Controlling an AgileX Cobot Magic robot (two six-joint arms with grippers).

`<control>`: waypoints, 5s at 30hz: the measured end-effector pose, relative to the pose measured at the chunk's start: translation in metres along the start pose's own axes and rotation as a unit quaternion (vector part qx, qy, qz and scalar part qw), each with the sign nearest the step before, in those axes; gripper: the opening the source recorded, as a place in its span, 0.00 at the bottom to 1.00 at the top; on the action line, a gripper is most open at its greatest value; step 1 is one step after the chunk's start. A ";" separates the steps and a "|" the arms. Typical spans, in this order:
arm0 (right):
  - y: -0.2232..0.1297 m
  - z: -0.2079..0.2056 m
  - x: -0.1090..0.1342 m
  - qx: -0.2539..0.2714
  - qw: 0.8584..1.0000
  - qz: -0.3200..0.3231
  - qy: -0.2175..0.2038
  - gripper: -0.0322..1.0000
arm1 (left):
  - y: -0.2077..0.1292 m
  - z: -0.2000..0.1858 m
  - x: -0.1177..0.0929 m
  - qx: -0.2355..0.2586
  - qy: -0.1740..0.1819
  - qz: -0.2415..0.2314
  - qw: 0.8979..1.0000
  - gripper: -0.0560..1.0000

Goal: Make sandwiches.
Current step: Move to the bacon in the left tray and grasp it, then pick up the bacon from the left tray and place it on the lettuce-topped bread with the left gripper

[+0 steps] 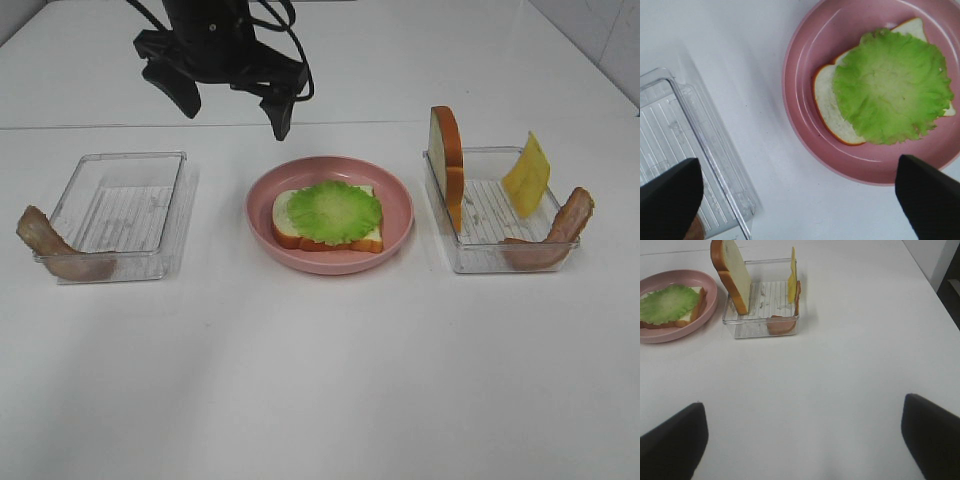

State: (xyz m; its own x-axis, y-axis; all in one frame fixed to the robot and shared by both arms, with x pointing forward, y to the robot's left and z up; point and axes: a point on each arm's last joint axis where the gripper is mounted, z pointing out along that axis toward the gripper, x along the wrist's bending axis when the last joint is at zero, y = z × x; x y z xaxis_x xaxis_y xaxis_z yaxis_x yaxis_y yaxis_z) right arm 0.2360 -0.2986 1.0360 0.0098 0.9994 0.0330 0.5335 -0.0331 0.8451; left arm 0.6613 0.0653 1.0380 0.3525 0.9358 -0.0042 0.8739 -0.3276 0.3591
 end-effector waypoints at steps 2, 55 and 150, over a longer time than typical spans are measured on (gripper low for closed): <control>0.000 0.000 0.000 0.000 1.000 0.000 0.000 0.98 | -0.003 -0.010 0.004 -0.003 0.000 -0.006 1.000 0.99; 0.000 0.000 0.000 0.000 1.000 0.000 0.000 0.98 | -0.109 0.058 0.190 0.211 0.018 -0.165 0.963 0.96; 0.000 0.000 0.000 0.000 1.000 0.000 0.000 0.98 | -0.080 -0.007 0.164 0.108 -0.007 -0.164 0.981 0.05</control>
State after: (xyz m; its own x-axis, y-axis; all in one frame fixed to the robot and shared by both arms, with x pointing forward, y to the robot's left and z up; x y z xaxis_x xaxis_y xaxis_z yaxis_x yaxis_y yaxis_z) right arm 0.2360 -0.2986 1.0360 0.0098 0.9994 0.0330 0.5335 -0.0331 0.8451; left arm 0.6472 0.2460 1.0151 0.0442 0.9940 -0.0999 0.9910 -0.0310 0.1303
